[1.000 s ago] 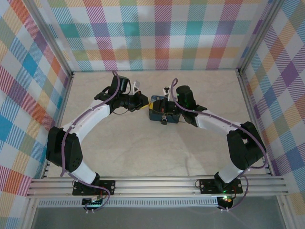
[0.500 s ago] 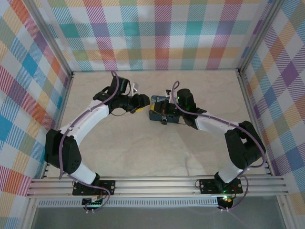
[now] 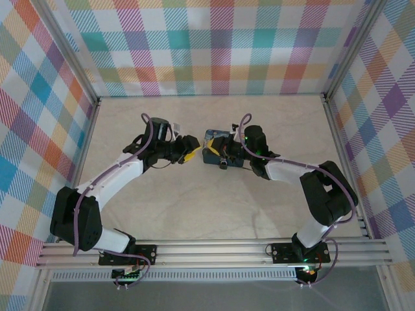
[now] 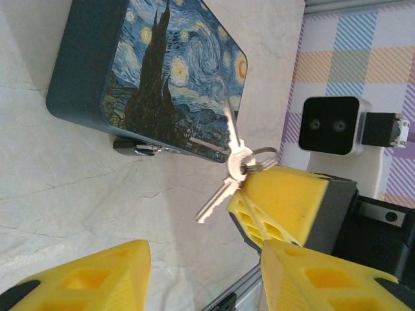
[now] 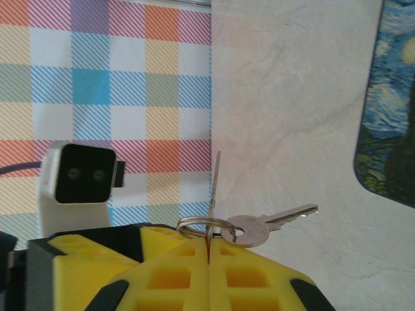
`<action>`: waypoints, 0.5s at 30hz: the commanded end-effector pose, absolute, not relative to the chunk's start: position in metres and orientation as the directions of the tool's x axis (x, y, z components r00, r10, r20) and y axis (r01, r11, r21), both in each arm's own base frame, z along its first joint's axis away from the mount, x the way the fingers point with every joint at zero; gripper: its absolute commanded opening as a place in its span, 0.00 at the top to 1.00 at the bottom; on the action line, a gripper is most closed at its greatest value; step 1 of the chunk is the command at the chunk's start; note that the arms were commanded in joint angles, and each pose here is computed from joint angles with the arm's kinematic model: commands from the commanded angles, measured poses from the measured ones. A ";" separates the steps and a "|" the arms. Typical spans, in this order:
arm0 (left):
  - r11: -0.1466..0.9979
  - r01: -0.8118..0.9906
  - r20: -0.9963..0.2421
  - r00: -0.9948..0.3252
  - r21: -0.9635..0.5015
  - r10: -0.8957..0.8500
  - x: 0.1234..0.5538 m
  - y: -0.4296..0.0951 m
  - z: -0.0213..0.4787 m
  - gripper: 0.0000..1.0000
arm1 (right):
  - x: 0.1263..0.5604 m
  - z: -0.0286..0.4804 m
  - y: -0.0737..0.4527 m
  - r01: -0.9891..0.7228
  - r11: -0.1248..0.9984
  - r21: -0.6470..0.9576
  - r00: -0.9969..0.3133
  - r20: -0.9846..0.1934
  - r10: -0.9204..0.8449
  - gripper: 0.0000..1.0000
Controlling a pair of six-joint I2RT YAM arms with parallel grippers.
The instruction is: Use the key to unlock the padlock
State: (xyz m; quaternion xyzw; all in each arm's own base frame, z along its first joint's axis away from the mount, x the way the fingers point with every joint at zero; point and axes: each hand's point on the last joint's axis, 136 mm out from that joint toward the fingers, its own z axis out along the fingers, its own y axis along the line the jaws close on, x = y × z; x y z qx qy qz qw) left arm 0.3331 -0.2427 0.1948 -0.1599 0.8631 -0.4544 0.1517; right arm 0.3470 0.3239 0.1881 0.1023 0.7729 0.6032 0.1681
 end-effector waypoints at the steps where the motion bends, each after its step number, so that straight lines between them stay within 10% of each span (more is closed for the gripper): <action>1: 0.474 -0.117 -0.113 -0.895 -0.873 -0.430 0.337 -0.249 0.213 0.53 | 0.351 0.207 0.325 -0.068 0.189 0.980 -0.916 -0.136 0.378 0.94; 15: 0.436 -0.151 -0.080 -0.881 -0.887 -0.466 0.346 -0.252 0.210 0.59 | 0.348 0.224 0.334 -0.081 0.127 0.989 -0.930 -0.121 0.347 0.94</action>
